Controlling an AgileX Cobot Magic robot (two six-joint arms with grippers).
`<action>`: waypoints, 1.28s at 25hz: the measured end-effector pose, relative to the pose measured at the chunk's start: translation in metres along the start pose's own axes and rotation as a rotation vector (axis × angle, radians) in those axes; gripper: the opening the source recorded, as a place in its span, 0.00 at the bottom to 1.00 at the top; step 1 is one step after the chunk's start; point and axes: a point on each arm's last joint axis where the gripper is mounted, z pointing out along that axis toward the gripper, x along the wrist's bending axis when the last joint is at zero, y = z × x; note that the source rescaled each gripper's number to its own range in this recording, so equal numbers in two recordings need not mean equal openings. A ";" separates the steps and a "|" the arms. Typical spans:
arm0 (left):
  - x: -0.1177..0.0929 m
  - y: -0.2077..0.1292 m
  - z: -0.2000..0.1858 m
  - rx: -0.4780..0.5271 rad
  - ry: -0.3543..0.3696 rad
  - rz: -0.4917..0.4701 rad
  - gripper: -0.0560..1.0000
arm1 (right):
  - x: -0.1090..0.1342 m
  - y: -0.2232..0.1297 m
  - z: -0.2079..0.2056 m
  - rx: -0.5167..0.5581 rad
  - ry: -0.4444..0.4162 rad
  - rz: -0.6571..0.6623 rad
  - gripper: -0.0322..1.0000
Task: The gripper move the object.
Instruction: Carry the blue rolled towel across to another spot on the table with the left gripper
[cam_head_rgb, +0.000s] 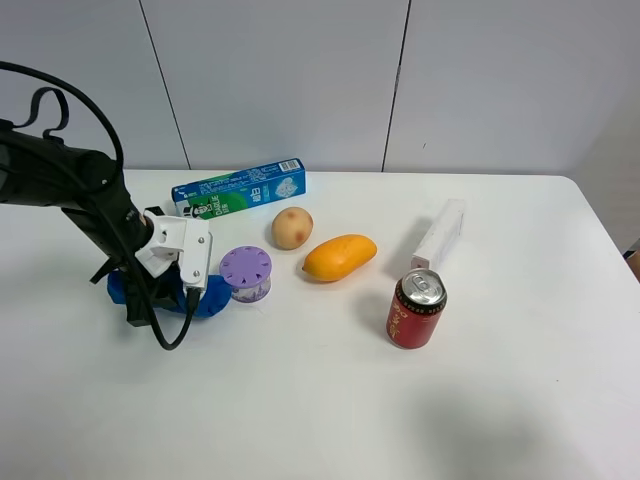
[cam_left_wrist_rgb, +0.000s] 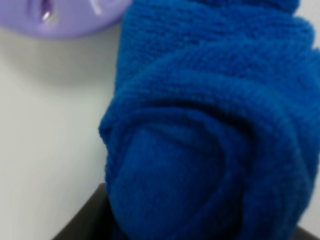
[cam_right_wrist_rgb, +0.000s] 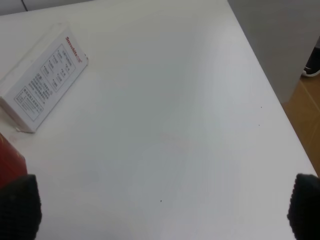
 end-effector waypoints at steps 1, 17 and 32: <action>0.001 -0.002 -0.008 0.007 0.009 -0.013 0.05 | 0.000 0.000 0.000 0.000 0.000 0.000 1.00; 0.032 0.010 -0.137 -0.235 0.332 -0.525 0.05 | 0.000 0.000 0.000 0.000 0.000 0.000 1.00; 0.069 0.132 -0.137 -0.544 0.275 -0.667 0.05 | 0.000 0.000 0.000 0.000 0.000 0.000 1.00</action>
